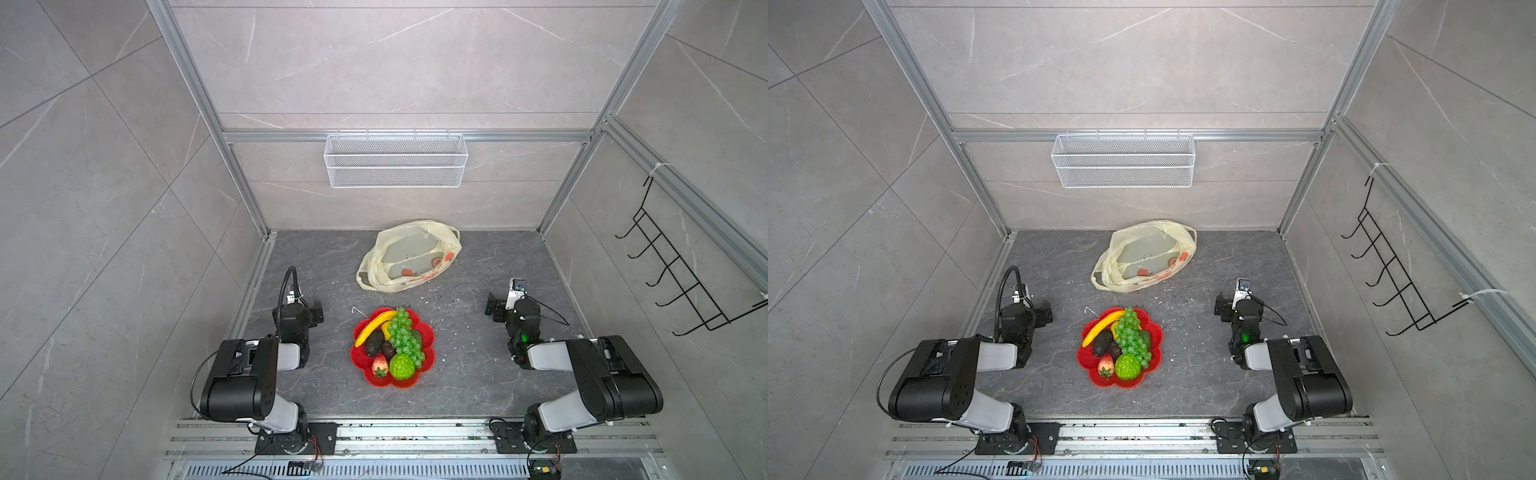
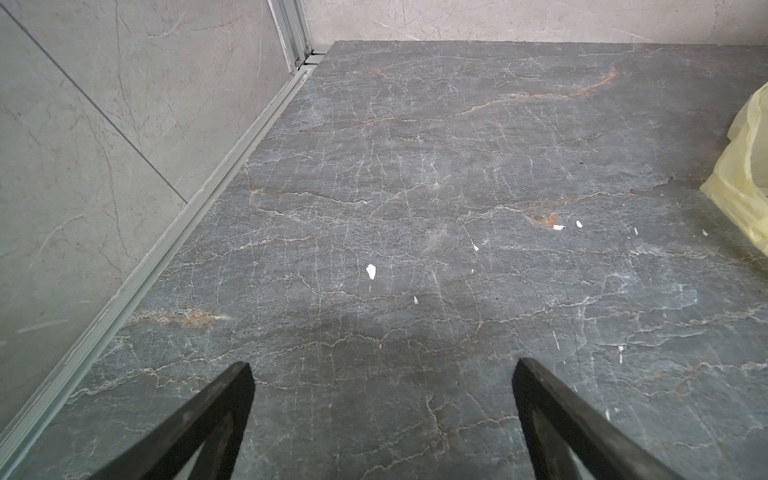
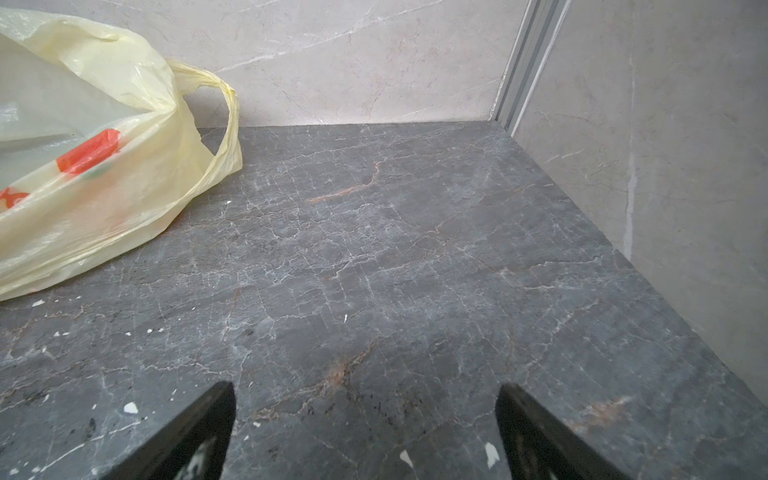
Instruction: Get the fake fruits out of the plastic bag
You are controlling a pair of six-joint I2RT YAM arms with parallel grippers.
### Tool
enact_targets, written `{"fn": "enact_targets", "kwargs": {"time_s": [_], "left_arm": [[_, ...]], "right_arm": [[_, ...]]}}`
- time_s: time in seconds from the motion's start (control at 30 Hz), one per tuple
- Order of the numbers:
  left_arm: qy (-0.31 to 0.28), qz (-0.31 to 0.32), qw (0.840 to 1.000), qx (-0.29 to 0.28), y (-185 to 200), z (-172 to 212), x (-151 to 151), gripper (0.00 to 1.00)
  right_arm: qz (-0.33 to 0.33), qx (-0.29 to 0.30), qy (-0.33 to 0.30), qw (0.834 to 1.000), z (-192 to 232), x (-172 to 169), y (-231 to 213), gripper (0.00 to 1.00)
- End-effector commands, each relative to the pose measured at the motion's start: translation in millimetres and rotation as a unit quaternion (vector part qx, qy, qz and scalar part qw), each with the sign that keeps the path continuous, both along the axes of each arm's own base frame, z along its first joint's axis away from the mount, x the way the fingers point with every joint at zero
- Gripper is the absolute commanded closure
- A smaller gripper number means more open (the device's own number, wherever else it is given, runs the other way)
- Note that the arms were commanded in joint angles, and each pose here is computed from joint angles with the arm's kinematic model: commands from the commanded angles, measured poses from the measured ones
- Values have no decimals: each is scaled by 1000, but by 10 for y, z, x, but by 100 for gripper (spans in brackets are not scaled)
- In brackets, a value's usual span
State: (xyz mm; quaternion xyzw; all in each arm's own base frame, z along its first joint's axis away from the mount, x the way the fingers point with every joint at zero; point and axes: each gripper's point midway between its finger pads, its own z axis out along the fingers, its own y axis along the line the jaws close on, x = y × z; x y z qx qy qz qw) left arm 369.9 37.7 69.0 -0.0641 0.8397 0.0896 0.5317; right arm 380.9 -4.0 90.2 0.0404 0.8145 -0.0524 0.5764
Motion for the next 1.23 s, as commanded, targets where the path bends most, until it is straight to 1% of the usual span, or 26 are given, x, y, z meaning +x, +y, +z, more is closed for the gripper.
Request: {"fn": "enact_targets", "kwargs": {"time_s": [0.0, 1.2], "left_arm": [[-36, -3, 999, -9, -12, 195, 109, 0], [-36, -4, 999, -9, -15, 196, 114, 0]], "right_arm": [[1, 12, -12, 1000, 65, 50, 17, 0], [4, 14, -10, 1000, 67, 63, 17, 0]]}}
